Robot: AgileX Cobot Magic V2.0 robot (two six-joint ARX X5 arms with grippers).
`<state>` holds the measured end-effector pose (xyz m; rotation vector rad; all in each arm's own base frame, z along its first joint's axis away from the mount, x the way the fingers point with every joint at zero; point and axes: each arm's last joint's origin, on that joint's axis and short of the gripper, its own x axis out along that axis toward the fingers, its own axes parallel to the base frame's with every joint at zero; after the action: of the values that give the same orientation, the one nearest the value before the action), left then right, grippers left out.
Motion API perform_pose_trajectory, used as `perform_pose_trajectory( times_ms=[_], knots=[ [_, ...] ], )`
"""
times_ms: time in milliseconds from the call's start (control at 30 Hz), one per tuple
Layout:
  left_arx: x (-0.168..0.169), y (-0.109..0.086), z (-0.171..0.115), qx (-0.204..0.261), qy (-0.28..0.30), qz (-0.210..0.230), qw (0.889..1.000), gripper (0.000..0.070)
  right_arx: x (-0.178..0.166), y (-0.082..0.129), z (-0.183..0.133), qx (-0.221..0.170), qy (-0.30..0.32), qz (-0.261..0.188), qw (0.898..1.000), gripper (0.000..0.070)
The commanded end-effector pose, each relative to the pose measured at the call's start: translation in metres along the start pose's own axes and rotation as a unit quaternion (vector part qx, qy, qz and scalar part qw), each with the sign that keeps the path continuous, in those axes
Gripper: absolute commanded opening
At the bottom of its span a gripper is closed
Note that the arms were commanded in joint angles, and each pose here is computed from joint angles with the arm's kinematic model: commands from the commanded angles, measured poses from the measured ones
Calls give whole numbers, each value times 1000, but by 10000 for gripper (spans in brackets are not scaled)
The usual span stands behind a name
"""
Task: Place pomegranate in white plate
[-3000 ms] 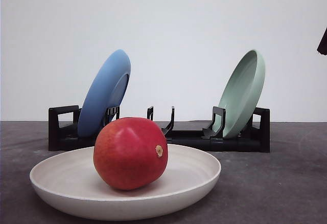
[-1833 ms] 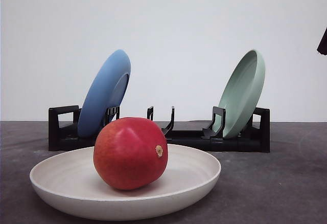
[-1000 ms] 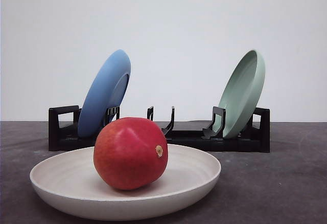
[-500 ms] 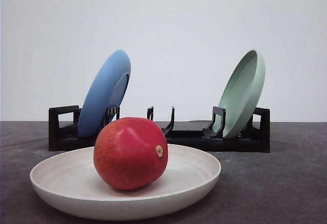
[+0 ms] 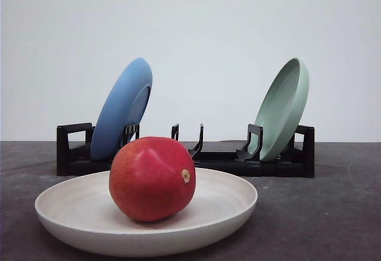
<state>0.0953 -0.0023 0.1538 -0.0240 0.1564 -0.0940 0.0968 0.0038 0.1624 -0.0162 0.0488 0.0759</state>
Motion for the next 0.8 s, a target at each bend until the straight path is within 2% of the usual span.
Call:
perform_pose_trajectory(
  times_ms=[0,767],
  knots=[
    [1,0,-2,4,-2,1,1000,12,0,0,0,8,-6,-1,1000,16],
    [1,0,-2,4,-2,1,1000,12,0,0,0,8,-6,-1,1000,16]
  ],
)
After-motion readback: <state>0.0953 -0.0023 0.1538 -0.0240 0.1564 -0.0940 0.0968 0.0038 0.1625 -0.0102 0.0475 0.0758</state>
